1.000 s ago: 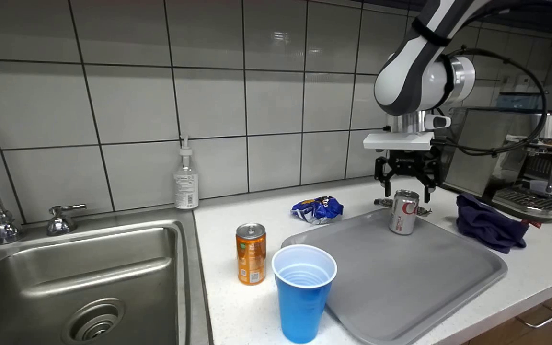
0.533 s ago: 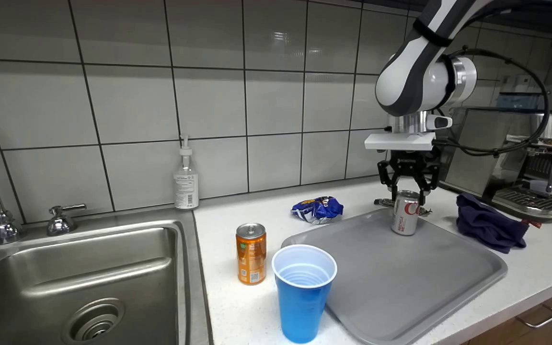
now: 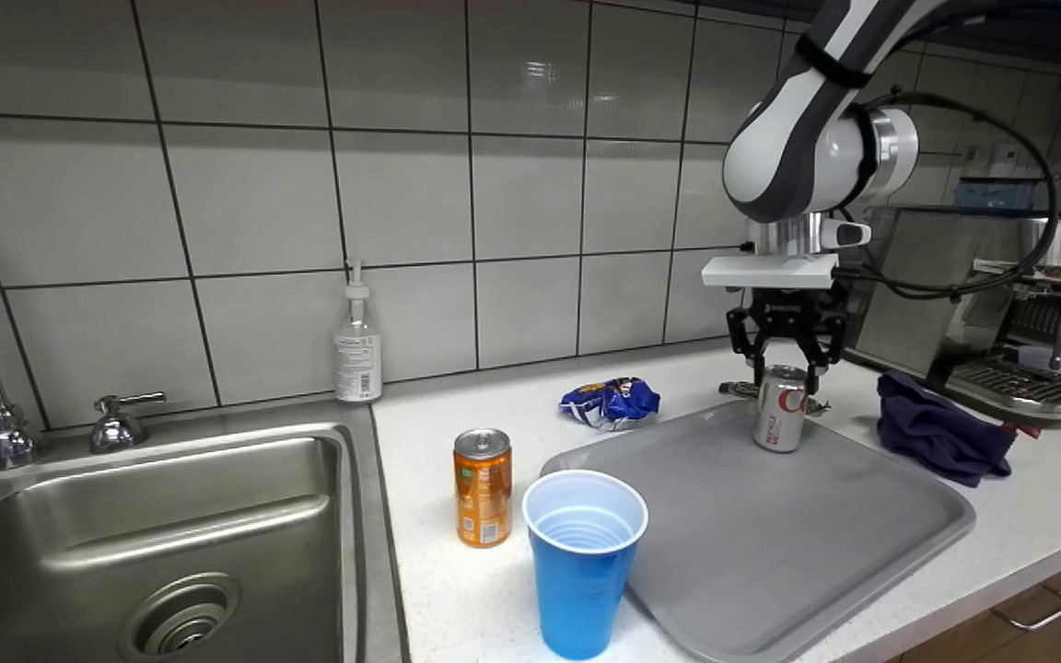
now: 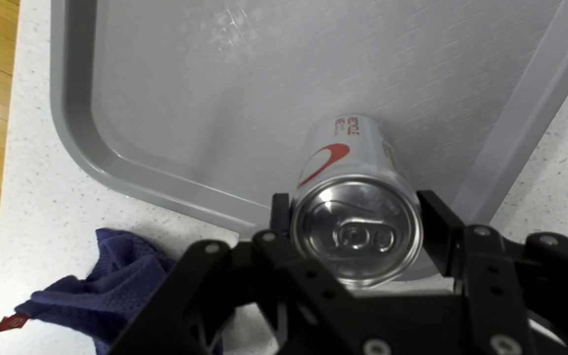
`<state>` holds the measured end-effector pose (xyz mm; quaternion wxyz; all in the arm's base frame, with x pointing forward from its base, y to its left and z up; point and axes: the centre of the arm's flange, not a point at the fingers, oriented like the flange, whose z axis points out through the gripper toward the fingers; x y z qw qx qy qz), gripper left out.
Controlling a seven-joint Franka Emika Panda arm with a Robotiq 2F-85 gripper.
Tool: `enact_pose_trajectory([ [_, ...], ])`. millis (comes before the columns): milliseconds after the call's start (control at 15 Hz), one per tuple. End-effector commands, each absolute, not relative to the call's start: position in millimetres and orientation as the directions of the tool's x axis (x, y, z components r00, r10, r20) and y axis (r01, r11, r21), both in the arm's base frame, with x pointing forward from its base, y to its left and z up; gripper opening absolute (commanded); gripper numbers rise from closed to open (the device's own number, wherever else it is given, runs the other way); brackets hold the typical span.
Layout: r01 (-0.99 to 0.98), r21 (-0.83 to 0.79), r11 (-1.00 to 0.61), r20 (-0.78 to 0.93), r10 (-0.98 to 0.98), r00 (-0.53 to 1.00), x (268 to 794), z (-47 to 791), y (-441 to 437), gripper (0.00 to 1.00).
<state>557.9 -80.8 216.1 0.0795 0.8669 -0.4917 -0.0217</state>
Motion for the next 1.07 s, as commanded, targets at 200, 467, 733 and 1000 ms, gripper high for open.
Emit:
enact_pose_trajectory([
  [200, -0.854, 0.123, -0.505, 0.044, -0.857, 0.513, 562.1, 243.9, -79.2, 0.40],
  [467, -0.858, 0.104, -0.502, 0.053, -0.859, 0.509, 572.3, 252.0, -76.4, 0.40],
  [733, -0.859, 0.095, -0.503, 0.057, -0.859, 0.509, 586.0, 253.9, -69.9, 0.40],
  [1000, -0.862, 0.074, -0.502, 0.059, -0.860, 0.506, 600.9, 259.8, -64.8, 0.40],
])
